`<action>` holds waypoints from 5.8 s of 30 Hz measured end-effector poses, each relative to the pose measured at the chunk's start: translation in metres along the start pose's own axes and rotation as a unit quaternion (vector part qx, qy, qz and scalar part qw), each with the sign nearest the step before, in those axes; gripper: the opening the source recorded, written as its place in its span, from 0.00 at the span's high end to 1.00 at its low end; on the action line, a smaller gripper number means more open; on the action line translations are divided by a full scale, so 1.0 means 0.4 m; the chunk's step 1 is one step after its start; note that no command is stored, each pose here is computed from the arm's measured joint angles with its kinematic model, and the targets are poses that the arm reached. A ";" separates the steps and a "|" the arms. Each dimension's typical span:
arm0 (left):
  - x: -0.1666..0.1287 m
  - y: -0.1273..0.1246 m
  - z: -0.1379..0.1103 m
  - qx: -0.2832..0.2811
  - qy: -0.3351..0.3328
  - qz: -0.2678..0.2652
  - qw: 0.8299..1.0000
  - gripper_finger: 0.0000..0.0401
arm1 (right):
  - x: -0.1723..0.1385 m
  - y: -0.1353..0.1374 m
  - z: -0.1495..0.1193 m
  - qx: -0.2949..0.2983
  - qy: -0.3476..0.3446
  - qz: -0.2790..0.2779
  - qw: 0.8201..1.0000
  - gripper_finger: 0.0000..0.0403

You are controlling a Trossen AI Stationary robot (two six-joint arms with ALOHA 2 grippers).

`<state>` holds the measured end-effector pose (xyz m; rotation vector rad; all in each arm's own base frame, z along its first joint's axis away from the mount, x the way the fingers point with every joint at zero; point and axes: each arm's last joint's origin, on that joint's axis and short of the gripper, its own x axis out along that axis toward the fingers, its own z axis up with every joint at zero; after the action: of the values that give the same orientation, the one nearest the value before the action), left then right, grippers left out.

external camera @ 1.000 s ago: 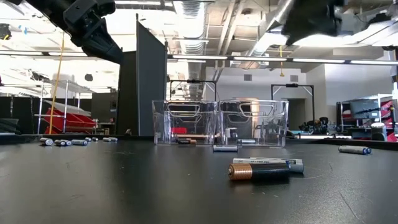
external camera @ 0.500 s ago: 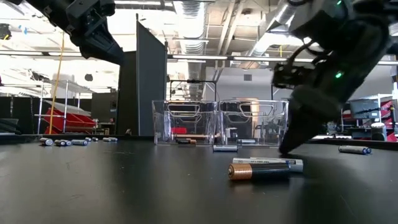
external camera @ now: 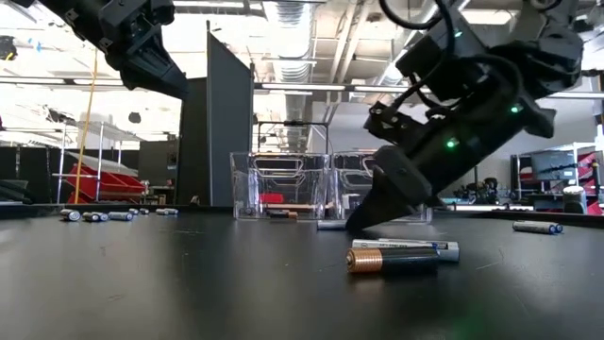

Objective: Sort batteries
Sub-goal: Put the white battery into the right transparent bin

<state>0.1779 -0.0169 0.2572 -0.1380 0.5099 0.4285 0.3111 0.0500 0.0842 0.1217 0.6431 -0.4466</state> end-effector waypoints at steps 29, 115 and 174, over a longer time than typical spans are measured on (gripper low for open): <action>0.000 0.000 0.000 0.056 0.000 0.000 0.998 0.64 | 0.050 -0.051 0.020 -0.039 0.017 0.074 0.996 0.92; 0.002 0.007 0.024 0.083 -0.052 0.057 0.994 0.64 | 0.103 -0.475 0.313 0.268 0.197 -0.143 0.932 0.78; 0.001 0.007 0.026 0.050 -0.056 0.054 0.996 0.64 | -0.457 -0.226 0.011 0.413 0.198 -0.125 0.880 0.74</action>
<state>0.1818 -0.0118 0.2660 0.0113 0.4279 0.5119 0.1442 0.0342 0.2005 0.9736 0.8391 -0.9453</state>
